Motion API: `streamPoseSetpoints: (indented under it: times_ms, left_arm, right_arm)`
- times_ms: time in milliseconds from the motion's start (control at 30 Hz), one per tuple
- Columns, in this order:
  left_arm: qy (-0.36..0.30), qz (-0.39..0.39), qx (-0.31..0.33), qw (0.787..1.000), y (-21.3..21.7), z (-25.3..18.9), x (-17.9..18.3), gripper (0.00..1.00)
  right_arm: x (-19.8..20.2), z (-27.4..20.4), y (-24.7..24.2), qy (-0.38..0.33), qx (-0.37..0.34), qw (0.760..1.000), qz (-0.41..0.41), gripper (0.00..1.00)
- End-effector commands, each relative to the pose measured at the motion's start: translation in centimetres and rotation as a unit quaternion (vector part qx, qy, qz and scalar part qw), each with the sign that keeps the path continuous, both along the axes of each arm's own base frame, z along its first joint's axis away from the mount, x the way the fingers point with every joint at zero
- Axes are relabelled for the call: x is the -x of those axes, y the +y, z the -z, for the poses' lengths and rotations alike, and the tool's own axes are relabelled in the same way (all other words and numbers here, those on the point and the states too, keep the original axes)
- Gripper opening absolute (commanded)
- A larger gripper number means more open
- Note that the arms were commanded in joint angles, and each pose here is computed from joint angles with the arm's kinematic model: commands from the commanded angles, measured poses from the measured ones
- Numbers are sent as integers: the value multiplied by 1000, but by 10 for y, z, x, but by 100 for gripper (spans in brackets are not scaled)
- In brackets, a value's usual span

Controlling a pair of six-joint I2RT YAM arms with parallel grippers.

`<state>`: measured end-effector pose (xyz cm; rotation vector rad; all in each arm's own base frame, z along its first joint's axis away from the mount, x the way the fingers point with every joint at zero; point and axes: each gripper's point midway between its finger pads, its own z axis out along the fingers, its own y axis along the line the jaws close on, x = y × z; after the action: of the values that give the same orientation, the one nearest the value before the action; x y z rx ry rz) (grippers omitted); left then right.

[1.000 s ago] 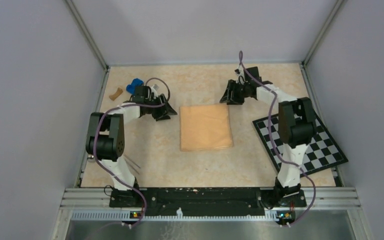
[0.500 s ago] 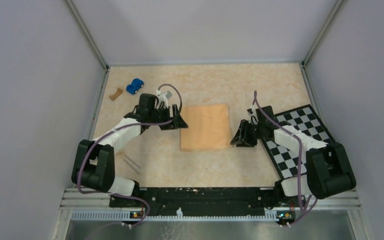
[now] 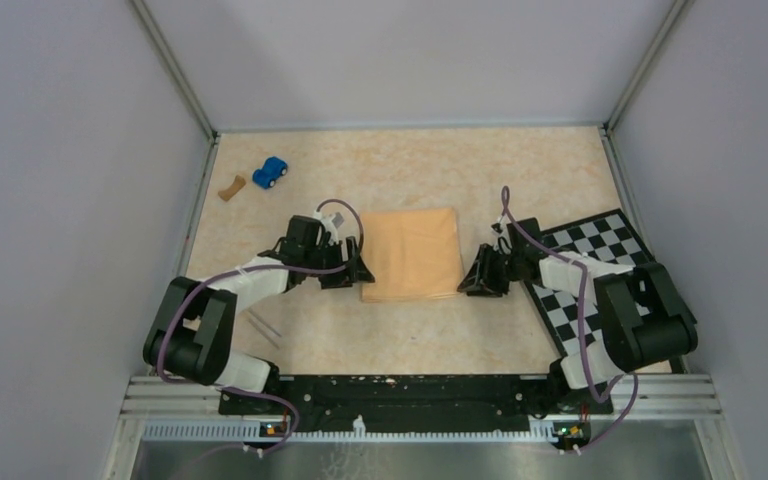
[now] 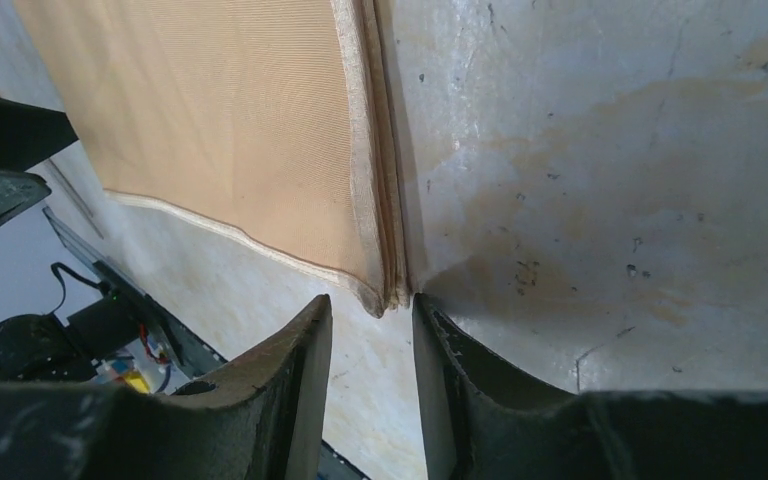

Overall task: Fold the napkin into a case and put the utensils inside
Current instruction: Pick up the top corner of the square-folded napkin from the center of the board.

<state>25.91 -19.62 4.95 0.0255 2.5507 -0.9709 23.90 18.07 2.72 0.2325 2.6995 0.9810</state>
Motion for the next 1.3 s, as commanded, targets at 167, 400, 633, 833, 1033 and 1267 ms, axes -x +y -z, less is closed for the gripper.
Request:
streamPoseSetpoints:
  times_ms: [167, 400, 633, 833, 1033, 1267]
  left_arm:
    - [-21, 5, 9, 1000, -10, 4, -5, 77]
    - [-17, 9, 12, 1000, -13, 8, -3, 77]
    - [-19, 10, 11, 1000, -13, 7, -2, 77]
    - [-21, 10, 11, 1000, -13, 6, -2, 77]
    - [-21, 11, 11, 1000, -13, 6, 0, 77]
    - [-19, 10, 13, 1000, -13, 7, 1, 77]
  right_arm:
    - [-21, -24, 7, -43, -25, 999, -2, 32]
    - [-20, -30, 5, -46, -17, 999, -4, 32]
    - [-23, -35, 6, -54, -21, 998, -4, 34]
    - [-22, -28, 7, -46, -21, 999, -1, 35]
    - [-21, -21, 4, -44, -12, 999, 2, 36]
    - [-19, -20, 10, -38, -33, 999, -4, 35]
